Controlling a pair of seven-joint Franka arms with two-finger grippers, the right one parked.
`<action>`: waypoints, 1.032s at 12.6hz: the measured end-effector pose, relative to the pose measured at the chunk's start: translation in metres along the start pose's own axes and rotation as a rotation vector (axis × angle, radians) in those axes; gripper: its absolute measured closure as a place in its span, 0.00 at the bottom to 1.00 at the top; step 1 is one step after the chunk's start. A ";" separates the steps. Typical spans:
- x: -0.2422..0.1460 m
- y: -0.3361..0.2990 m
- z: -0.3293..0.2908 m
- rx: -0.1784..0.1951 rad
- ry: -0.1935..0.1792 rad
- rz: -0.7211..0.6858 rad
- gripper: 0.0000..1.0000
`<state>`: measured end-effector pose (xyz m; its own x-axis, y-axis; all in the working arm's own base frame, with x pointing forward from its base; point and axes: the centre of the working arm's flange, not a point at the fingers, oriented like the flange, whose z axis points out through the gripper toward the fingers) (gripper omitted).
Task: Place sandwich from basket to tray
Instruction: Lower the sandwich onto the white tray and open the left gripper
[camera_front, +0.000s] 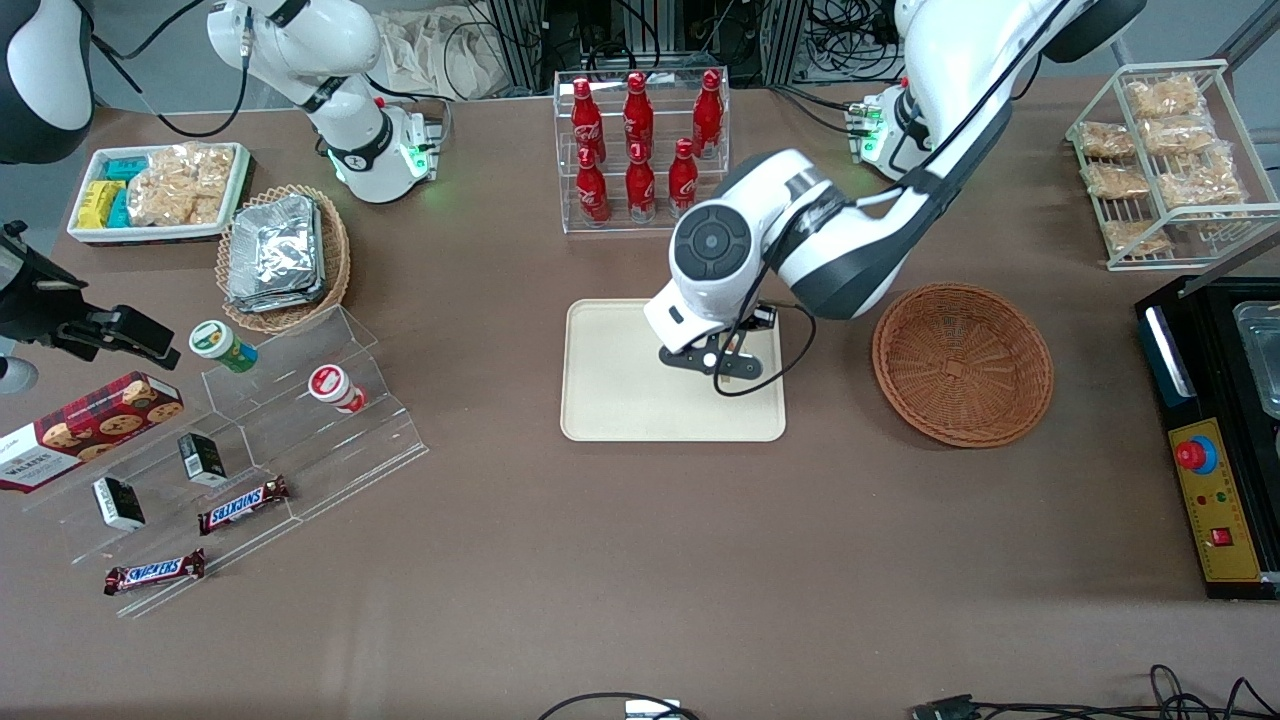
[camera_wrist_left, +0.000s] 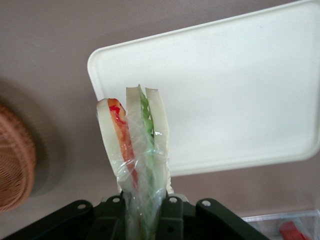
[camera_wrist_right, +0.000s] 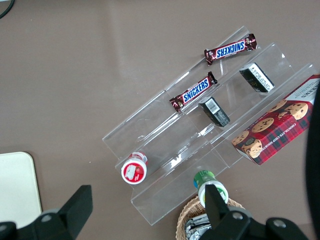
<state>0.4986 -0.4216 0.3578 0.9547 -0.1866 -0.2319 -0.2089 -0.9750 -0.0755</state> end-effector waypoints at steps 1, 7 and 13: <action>0.006 -0.006 0.023 -0.006 0.007 -0.013 0.81; 0.021 -0.024 0.122 0.015 0.049 -0.032 0.81; 0.024 -0.020 0.137 0.014 0.048 -0.053 0.70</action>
<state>0.4966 -0.3896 0.2205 0.9735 -0.1407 -0.1804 -0.1605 -0.9819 -0.1004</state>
